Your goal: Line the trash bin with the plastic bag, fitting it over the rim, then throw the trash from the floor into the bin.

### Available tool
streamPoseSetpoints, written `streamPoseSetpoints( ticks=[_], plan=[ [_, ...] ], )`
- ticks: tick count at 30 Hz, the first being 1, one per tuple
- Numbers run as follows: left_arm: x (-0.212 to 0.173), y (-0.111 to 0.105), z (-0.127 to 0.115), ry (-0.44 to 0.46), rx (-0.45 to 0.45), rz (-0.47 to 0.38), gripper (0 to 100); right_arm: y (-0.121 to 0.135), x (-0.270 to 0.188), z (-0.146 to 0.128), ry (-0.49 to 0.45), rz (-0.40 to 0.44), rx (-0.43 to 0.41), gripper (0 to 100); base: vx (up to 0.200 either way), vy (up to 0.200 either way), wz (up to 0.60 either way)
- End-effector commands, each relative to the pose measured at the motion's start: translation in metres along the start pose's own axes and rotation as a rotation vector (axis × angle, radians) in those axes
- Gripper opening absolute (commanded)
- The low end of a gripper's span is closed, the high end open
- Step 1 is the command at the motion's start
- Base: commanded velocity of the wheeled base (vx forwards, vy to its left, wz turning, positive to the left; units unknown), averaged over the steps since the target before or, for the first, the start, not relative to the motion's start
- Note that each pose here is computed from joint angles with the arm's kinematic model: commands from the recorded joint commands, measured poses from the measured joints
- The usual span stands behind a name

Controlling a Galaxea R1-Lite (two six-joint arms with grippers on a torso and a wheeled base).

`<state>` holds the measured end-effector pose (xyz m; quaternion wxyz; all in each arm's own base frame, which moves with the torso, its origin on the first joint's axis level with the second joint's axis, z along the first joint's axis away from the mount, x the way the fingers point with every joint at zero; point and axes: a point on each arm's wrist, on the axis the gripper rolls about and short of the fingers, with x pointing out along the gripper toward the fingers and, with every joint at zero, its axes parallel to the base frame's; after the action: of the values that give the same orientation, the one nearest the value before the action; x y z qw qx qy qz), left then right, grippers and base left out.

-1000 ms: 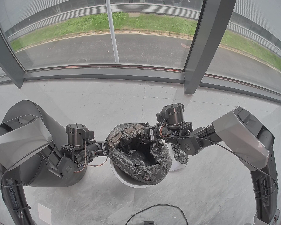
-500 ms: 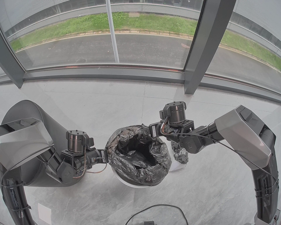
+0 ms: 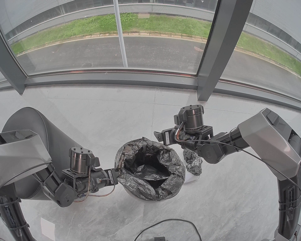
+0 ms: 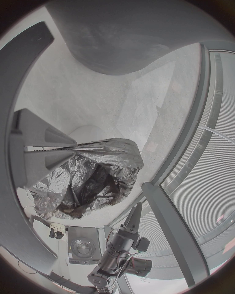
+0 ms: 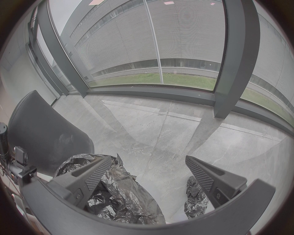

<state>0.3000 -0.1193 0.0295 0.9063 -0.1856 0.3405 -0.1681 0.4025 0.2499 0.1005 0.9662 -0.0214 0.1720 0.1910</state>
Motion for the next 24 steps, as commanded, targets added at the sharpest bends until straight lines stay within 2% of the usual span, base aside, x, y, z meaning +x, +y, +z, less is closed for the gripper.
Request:
streamPoseSetpoints(
  ticks=[1, 12, 24],
  plan=[
    [-0.009, -0.008, -0.003, 0.003, -0.006, -0.021, 0, 0.0, -0.004, 0.002, -0.017, 0.003, 0.015, 100, 0.0, 0.0, 0.0],
    [-0.009, -0.006, -0.012, 0.046, -0.017, -0.02, 0, 0.0, -0.005, -0.003, -0.025, 0.004, 0.015, 100, 0.0, 0.0, 0.0],
    [-0.023, -0.001, -0.033, 0.133, -0.08, -0.012, 0, 0.003, -0.01, -0.006, -0.013, 0.011, 0.018, 100, 0.0, 0.0, 0.0]
  ],
)
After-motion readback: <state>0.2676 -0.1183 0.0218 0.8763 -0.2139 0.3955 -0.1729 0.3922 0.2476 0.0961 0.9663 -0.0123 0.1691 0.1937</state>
